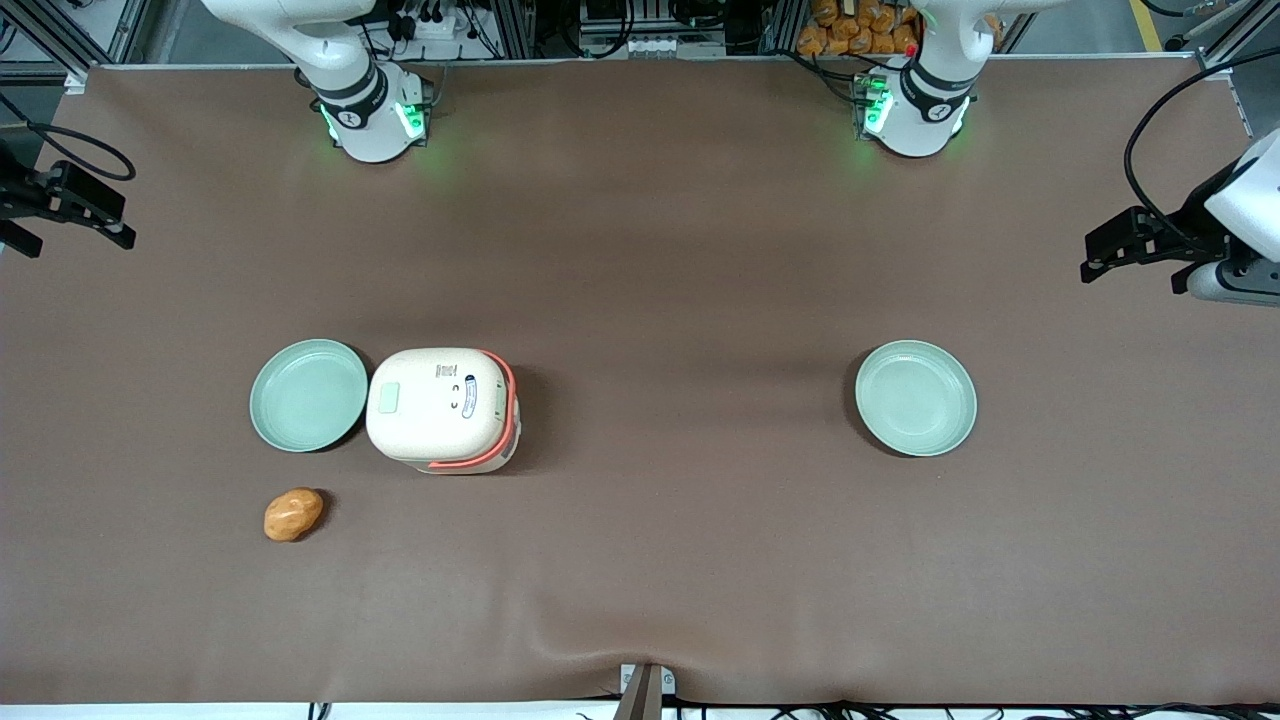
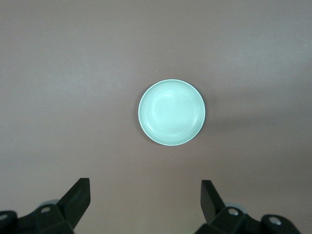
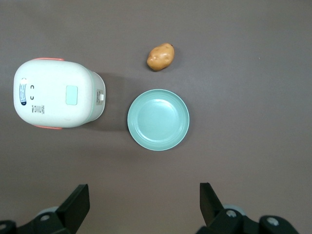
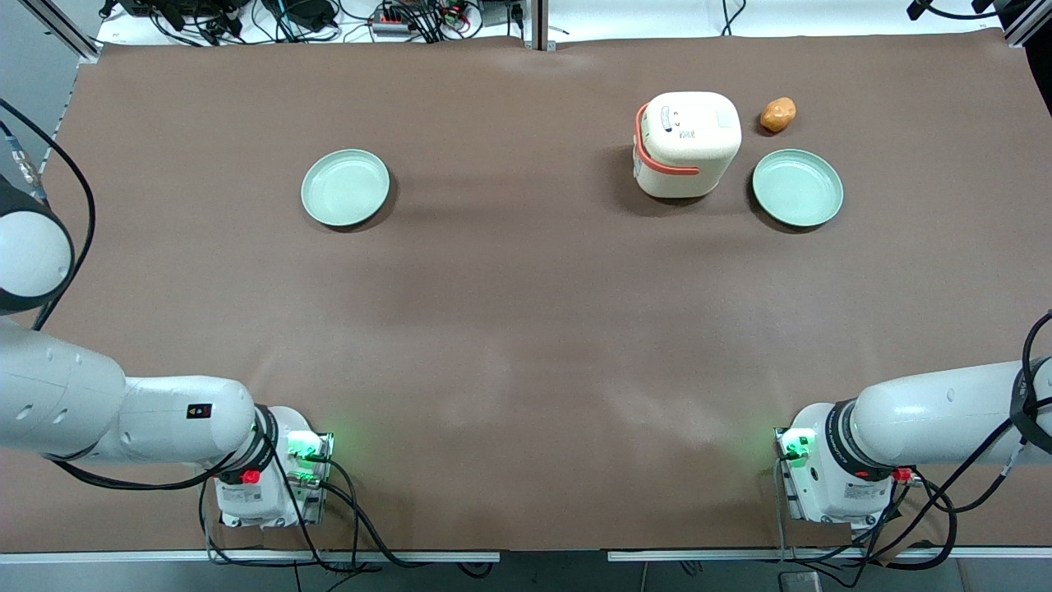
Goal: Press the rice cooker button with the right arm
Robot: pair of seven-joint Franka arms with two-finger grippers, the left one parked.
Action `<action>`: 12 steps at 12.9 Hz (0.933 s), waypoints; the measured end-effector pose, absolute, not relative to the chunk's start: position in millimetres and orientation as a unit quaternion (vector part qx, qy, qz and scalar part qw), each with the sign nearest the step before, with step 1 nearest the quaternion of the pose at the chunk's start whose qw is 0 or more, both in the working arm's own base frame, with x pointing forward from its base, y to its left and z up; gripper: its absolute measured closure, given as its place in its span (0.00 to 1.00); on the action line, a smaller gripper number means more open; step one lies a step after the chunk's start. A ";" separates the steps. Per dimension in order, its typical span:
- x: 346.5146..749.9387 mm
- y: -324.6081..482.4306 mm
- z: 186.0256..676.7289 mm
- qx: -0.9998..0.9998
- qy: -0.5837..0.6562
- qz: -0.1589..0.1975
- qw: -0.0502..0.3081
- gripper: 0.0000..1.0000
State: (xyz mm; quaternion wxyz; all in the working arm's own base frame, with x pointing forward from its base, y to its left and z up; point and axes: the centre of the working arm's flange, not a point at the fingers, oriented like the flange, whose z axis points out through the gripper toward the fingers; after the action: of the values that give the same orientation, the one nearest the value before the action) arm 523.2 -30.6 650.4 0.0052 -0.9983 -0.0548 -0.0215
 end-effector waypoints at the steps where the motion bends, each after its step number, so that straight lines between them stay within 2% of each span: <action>1: 523.2 -30.6 650.5 -0.998 -0.059 -0.022 0.005 0.00; 12: 527.1 -17.4 646.8 -0.997 -0.078 -0.016 0.005 0.00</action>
State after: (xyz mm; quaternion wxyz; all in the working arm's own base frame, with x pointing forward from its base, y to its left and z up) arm 527.1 -17.4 646.8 0.0054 -0.9968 -0.0782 -0.0160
